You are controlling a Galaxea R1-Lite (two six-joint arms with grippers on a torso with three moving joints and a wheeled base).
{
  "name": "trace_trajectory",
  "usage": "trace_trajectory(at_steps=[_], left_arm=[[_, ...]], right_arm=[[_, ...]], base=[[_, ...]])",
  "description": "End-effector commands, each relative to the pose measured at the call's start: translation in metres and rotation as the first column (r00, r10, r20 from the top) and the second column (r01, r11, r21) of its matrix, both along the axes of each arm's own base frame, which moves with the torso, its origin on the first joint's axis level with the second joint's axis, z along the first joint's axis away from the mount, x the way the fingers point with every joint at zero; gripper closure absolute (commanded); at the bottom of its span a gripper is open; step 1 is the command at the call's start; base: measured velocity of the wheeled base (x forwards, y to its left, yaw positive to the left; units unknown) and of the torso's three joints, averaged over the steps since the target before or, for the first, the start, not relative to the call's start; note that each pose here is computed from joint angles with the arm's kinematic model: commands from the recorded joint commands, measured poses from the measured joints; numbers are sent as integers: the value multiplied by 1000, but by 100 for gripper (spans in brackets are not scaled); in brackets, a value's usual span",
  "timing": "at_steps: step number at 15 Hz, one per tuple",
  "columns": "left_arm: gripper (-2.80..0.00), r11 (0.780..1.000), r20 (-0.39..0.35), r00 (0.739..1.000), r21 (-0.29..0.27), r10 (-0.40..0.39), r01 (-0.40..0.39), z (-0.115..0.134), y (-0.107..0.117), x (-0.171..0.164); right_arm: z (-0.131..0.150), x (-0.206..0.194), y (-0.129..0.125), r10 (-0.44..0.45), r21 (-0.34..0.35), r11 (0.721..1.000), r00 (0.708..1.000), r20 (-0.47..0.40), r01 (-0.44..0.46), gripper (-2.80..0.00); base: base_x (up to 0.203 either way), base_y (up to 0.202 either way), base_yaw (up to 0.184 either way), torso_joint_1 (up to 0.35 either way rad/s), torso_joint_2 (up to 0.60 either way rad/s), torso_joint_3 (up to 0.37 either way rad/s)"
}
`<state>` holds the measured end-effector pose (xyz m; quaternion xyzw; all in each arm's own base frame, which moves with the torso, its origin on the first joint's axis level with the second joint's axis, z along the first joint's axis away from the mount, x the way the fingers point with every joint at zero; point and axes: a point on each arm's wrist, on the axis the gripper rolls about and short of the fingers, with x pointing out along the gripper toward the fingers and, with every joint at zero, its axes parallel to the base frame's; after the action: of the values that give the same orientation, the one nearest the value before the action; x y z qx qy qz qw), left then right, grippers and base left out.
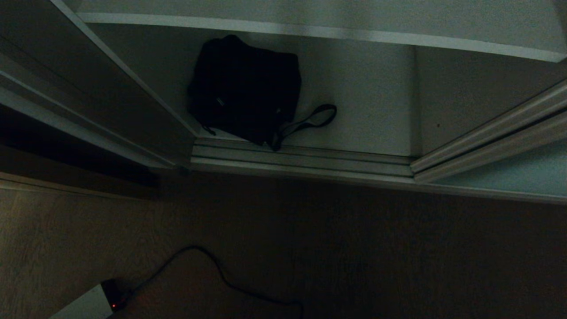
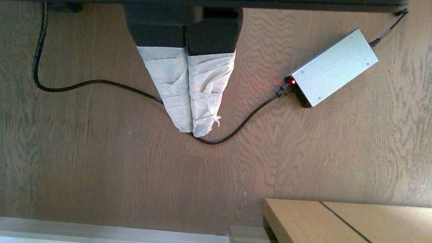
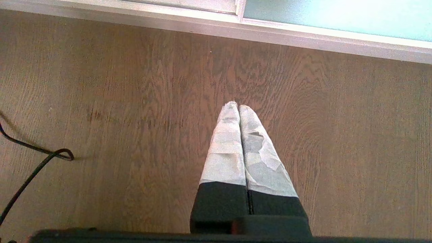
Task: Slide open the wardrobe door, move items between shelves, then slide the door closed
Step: Place the bag on the higher shelf
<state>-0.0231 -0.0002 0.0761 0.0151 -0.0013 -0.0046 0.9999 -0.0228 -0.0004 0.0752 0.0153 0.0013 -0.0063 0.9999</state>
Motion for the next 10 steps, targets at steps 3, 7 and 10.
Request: trace_trajectory(at_steps=[3, 7, 10], left_arm=[[0, 1000, -5, 1000, 4, 4, -4, 2, 0, -1], [0, 1000, -70, 998, -20, -7, 6, 45, 0, -8], [0, 989, -254, 967, -150, -33, -6, 70, -1, 16]], right_arm=[[0, 0, 0, 0, 0, 1000, 1000, 2, 0, 0], [0, 0, 0, 0, 0, 1000, 1000, 3, 0, 0], [0, 0, 0, 0, 0, 1000, 1000, 4, 0, 0]], base=[[0, 0, 0, 0, 0, 0], [0, 0, 0, 0, 0, 0], [0, 0, 0, 0, 0, 0]])
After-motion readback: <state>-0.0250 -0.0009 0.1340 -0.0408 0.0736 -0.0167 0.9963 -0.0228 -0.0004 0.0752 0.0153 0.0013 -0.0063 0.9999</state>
